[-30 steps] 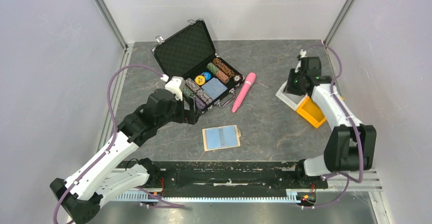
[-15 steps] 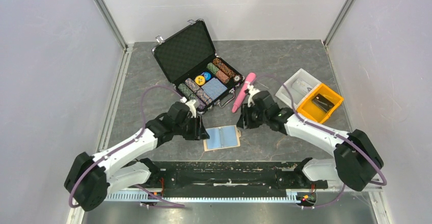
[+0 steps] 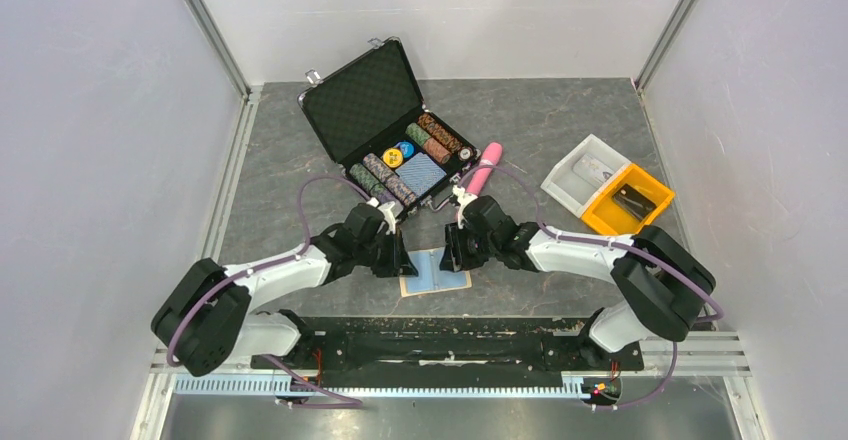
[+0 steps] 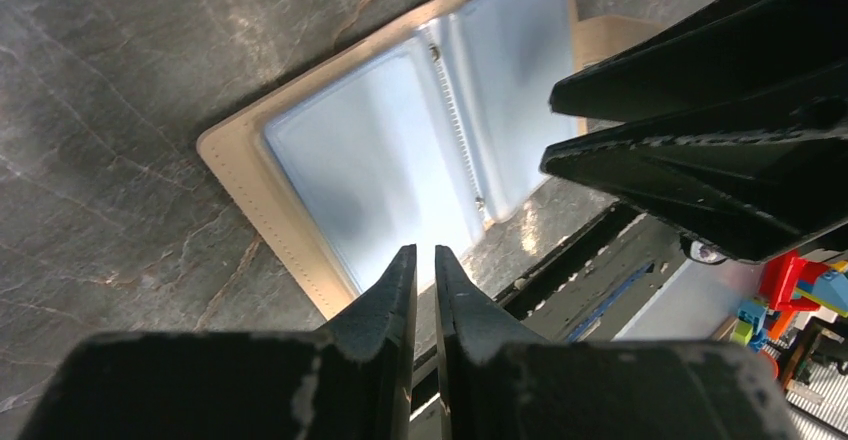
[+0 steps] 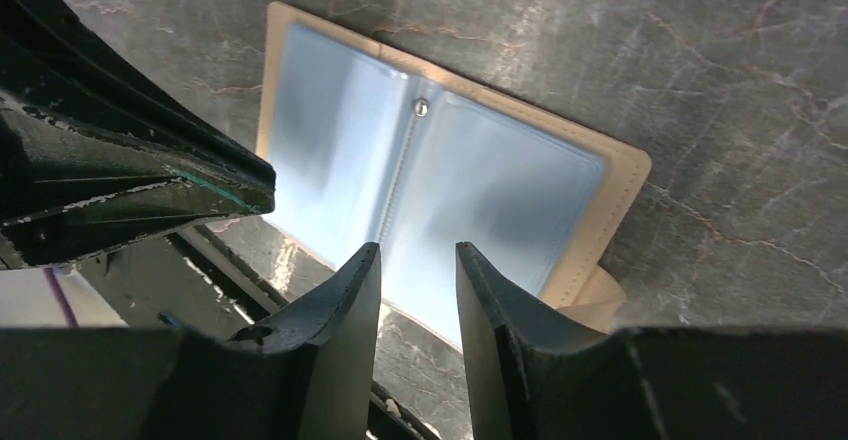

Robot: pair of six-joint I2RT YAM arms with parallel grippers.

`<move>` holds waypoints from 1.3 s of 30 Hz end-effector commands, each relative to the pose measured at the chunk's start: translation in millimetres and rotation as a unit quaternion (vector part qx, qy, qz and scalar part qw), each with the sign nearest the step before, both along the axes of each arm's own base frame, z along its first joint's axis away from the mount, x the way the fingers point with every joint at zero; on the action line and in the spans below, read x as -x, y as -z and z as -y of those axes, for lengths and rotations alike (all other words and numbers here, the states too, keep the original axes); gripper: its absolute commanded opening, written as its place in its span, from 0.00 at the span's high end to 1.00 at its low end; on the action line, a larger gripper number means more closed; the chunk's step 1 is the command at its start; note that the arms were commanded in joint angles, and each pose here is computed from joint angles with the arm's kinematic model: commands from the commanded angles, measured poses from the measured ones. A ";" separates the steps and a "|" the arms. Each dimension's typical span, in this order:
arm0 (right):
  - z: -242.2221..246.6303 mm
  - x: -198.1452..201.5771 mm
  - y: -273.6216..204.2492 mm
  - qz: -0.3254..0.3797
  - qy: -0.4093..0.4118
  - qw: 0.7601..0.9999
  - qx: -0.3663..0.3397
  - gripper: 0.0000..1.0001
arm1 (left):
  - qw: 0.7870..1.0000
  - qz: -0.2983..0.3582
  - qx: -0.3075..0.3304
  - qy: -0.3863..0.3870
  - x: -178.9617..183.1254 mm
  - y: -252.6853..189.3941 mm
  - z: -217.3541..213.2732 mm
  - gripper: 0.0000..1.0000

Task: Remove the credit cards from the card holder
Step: Remove the credit card from the card holder.

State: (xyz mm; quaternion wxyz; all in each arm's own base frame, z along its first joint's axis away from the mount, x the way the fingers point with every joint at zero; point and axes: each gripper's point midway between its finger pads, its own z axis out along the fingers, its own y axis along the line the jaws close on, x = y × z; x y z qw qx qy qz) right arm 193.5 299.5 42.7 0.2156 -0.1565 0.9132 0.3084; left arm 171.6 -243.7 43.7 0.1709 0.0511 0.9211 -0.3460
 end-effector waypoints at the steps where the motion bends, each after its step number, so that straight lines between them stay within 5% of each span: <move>1: 4.5 -12.0 -0.2 0.026 0.014 0.999 0.022 0.63 | 1.000 0.000 0.008 -0.011 -2.3 5.7 1.6 0.82; 20: 29.2 -22.3 10.8 0.040 0.033 0.993 0.105 0.61 | 0.999 -0.031 -0.024 -0.009 8.7 27.8 -8.5 0.78; 39: 12.3 -9.8 14.8 0.010 0.011 0.998 0.059 0.65 | 0.999 -0.032 -0.030 -0.012 9.1 30.6 -10.8 0.75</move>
